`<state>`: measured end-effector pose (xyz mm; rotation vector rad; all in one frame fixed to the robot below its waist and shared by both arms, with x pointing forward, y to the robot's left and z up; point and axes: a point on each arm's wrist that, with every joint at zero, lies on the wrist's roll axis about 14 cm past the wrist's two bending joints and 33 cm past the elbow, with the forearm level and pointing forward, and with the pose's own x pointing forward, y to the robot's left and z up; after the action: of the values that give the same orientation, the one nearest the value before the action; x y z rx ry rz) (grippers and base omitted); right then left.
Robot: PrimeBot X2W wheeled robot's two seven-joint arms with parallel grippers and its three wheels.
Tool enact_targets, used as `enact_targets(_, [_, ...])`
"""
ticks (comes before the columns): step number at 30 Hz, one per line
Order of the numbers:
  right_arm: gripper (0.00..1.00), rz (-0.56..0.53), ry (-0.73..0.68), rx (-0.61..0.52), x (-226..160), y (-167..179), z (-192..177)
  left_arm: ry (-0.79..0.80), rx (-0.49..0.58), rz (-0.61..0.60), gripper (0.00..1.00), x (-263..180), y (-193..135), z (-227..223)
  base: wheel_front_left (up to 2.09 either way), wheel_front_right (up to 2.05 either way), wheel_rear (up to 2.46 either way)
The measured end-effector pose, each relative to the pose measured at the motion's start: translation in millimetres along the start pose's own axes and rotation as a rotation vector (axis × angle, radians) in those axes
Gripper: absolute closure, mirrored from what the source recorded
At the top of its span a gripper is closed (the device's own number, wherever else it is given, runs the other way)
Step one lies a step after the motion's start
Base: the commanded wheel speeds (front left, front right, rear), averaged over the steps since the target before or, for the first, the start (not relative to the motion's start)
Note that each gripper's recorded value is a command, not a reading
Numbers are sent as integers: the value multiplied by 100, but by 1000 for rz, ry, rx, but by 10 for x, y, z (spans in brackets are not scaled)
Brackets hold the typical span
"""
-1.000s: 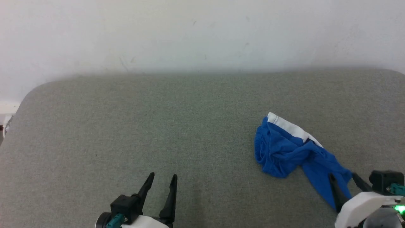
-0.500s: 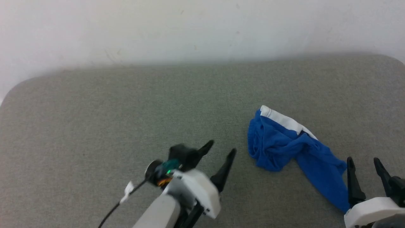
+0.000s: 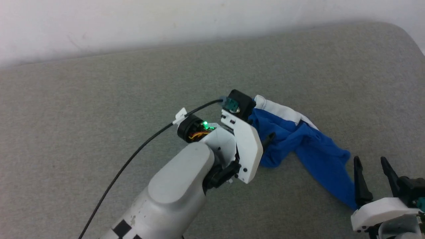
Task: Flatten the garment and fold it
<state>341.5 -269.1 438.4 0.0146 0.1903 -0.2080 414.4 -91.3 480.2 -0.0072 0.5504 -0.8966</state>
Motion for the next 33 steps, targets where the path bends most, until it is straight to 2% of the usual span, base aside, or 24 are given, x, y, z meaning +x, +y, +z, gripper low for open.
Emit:
enact_targets(8, [0, -37, 61, 6, -49, -103, -241, 73, -5, -2, 0, 278, 52, -136, 0, 0, 0])
enact_targets(9, [0, -40, 66, 8, -53, -112, -262, 82, -6, -8, 16, 300, 41, -178, 0, 0, 0])
enact_targets(10, [0, -43, 68, 10, -52, -119, -275, 79, -13, -14, 92, 317, 33, -193, 0, 0, 0])
enact_targets(11, [0, -45, 71, 11, -48, -124, -287, 67, -16, -22, 100, 328, 23, -187, 0, 0, 0])
enact_targets(15, [0, -38, 77, 13, -27, -96, -321, -27, -41, -33, 100, 303, 20, -55, 0, 0, 0])
enact_targets(18, [0, -23, 74, 8, -14, -52, -313, -138, -67, 9, 100, 218, 117, 152, 0, 0, 0])
enact_targets(21, [0, 0, 60, 3, 24, 19, -267, -266, -96, 75, 100, 34, 312, 397, 0, 0, 0])
enact_targets(24, [0, 35, 44, -1, 75, 131, -216, -374, -137, 193, 100, -268, 660, 495, 0, 0, 0])
enact_targets(29, [0, 103, 30, -3, 144, 359, -146, -449, -237, 454, 100, -934, 1339, 178, 0, 0, 0])
enact_targets(33, [0, 163, 26, -6, 191, 567, -114, -423, -323, 636, 100, -1407, 1628, -391, 0, 0, 0])
